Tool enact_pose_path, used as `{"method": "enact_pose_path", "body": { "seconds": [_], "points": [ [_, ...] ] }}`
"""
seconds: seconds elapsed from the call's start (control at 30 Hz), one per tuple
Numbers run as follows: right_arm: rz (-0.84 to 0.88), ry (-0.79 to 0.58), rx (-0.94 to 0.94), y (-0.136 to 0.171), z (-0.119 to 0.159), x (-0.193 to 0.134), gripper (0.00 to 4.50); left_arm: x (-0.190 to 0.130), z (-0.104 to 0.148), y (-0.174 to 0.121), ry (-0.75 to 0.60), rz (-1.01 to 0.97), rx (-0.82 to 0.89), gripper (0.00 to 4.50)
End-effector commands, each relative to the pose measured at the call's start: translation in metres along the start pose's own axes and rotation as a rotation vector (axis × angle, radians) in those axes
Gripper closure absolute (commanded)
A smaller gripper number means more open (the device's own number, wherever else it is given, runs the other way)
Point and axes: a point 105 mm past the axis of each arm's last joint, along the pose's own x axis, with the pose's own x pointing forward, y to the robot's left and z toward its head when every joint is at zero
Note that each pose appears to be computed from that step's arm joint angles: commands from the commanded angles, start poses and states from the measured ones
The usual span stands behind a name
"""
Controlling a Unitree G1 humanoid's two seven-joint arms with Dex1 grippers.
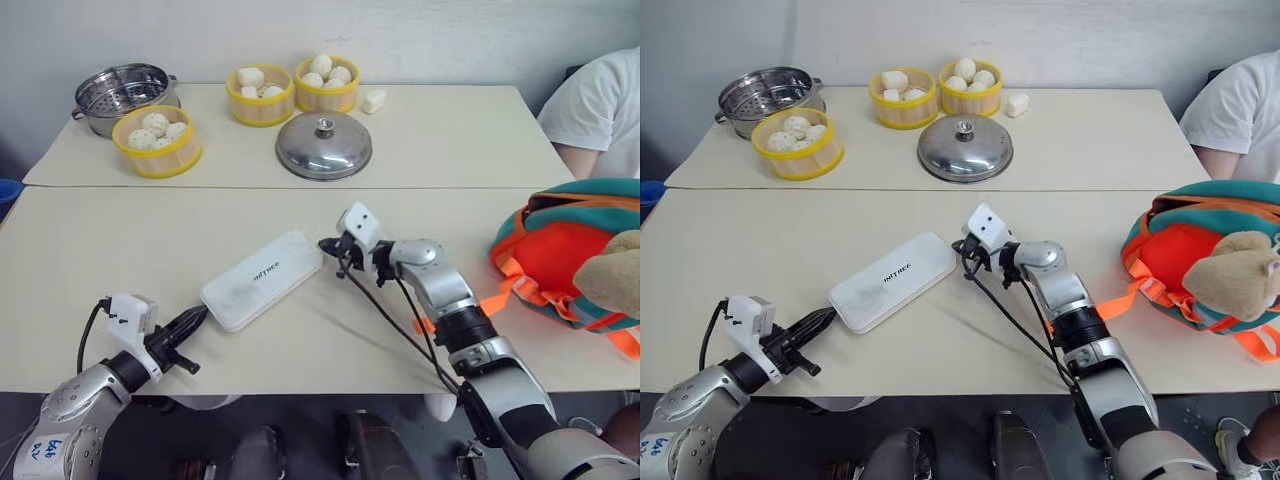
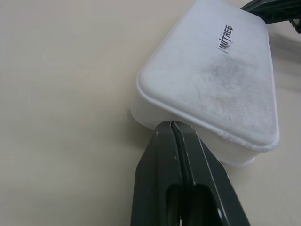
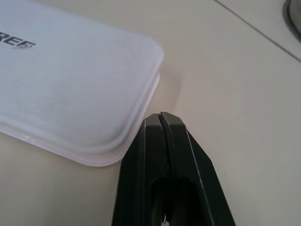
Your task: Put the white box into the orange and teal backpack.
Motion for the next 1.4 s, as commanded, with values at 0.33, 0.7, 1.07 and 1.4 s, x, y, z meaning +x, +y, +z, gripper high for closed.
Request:
{"method": "enact_pose_path", "body": {
  "seconds": [0.33,0.7,1.07,1.4],
  "points": [
    [0.244,-0.035,-0.004,0.043,0.003,-0.047,4.5,0.032,0.018,-0.025,-0.015,-0.184,0.114,4.48],
    [0.127,0.131,0.08,0.057,-0.032,-0.115,4.5,0.061,0.014,-0.045,0.054,-0.399,0.231,4.48],
    [-0.036,0.203,-0.015,0.039,-0.063,-0.153,4.5,0.038,0.023,-0.011,0.261,-0.379,-0.141,2.06],
    [-0.042,0.216,-0.071,0.028,-0.063,-0.156,4.5,0.028,0.04,0.01,0.59,-0.38,-0.613,0.03]
  ]
}}
